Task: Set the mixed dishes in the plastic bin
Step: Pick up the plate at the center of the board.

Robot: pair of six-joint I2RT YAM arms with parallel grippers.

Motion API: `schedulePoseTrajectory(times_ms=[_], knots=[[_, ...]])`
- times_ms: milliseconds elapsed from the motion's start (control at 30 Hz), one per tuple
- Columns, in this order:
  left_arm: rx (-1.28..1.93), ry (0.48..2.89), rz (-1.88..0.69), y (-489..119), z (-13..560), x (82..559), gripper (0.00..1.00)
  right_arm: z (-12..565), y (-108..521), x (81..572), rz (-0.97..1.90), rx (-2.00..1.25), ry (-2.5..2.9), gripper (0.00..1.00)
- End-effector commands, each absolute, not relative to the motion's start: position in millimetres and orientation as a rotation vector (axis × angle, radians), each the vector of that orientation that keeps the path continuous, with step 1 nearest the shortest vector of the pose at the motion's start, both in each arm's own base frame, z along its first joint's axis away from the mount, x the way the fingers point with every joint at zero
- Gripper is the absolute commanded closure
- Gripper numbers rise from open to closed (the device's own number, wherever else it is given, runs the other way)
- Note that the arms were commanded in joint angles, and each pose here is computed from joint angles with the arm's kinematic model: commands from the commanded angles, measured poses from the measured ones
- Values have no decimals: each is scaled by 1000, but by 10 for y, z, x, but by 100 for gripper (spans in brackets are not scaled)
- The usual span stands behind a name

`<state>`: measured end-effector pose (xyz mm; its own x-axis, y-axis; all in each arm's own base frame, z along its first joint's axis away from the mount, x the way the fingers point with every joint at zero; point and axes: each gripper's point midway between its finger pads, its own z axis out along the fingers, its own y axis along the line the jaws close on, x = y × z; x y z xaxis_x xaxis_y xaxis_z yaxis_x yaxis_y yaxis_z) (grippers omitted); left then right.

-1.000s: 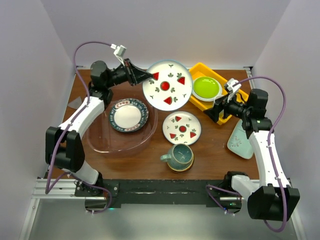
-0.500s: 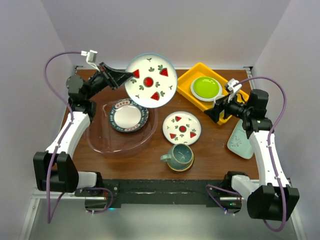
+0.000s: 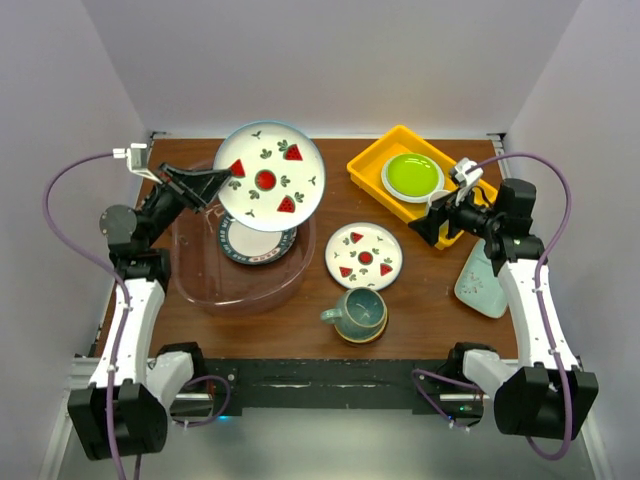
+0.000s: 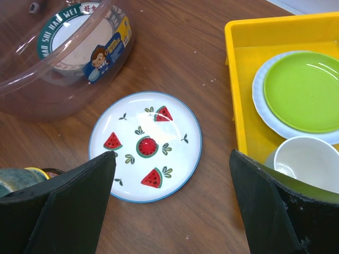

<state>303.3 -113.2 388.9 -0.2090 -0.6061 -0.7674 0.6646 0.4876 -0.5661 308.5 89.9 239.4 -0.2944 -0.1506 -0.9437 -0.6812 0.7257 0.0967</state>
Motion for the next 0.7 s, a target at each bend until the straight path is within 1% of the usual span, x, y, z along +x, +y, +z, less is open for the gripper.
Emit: schedulePoseTrajectory(times_ms=[0, 333, 667], knots=[[-39, 1263, -1086, -940, 4074, 2943, 100, 2402, 910, 3083, 611, -675, 1809, 8], [-149, 1339, -957, -774, 3799, 2914, 100, 2372, 916, 3085, 618, -680, 1819, 8], [-193, 1384, -900, -708, 3590, 2903, 100, 2356, 913, 3093, 619, -680, 1825, 7]])
